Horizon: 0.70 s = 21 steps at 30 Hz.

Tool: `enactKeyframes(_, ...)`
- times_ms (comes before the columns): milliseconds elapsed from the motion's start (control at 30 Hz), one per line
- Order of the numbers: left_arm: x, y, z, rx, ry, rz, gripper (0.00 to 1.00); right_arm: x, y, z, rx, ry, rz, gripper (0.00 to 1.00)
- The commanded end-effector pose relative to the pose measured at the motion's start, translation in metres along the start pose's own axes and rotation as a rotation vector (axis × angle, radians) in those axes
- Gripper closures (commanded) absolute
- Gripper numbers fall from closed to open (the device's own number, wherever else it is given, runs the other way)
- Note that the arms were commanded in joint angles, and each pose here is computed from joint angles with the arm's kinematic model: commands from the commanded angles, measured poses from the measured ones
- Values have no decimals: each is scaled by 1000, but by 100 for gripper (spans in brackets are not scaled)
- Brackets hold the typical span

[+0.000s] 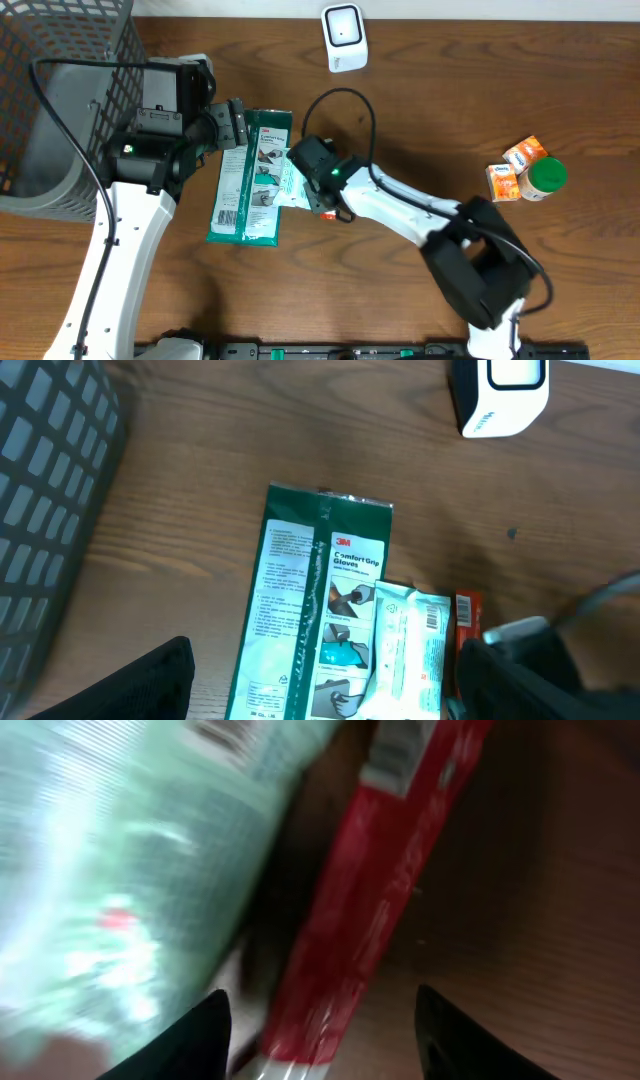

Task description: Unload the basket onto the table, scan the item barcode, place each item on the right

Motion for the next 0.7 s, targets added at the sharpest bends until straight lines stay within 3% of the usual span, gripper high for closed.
enactKeyframes(0,-1,1,0,5,-6,3,16,-4,18,-5,-65,17,19,49)
enactKeyframes(167,-1,1,0,5,-6,3,16,3,15,-25,-99,57,34,57)
enactKeyframes(333,-1,1,0,5,-6,3,16,14,7,-56,-150,115,48,55)
enactKeyframes(667,-1,1,0,5,-6,3,16,20,6,-67,-54,42,114,48)
Point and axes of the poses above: each gripper's point midway between its finger pads, its own y axis out along the fingers, its own z axis along the line the jaws close on, x = y × z, the point moved 6 cm from there along -y, back along the fingers, and after that the axes turned 12 degrees about y, right-handed, at the moved point
